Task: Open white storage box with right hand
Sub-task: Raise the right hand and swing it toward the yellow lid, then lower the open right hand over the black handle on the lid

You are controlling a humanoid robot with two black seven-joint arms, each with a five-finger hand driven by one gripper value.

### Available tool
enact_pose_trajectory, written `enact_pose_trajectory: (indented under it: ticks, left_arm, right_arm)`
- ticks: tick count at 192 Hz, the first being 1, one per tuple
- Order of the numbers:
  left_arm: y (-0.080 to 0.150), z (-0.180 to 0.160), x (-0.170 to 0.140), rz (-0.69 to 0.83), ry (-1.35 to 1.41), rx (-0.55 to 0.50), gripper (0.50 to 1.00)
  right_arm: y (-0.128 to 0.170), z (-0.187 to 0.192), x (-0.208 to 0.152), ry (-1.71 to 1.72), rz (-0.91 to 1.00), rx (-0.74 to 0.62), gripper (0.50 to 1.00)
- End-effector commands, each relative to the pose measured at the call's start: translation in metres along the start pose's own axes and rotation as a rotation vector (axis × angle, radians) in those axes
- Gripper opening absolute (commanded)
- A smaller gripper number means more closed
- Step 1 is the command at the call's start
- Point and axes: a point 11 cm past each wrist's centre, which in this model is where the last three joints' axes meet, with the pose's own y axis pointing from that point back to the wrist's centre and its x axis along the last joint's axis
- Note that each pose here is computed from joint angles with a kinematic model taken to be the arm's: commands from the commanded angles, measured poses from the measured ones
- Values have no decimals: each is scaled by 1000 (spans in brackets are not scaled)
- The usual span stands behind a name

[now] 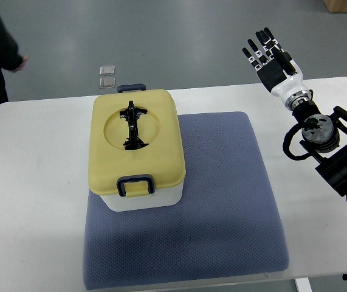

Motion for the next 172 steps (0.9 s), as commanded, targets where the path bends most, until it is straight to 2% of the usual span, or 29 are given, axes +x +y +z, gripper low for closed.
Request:
enact_pose_trajectory:
  ticks: [1,68,94,116,151,172]
  left_arm:
    - [0,0,1,3,3,0,1000]
    - [0,1,1,4,11,-3,1000]
    - [0,2,1,2,10,-5,1000]
    - [0,1,0,1,10,-3,1000]
    - [0,3,0,1,10,-6,1000]
    - [0,3,0,1,10,-6,1000]
  right_arm:
    - [1,1,1,1,1,-1,934]
    - [-4,-6,-7,70,-31,-15,934]
    - [-21,-10,-44,295,-156,-63,934]
    - [-39,-12,-91,598,-298,-135,934]
    - [-47,-2,-153,1125,-581,-285,932]
    - [-39,4,-190,1495,-763,-348,932]
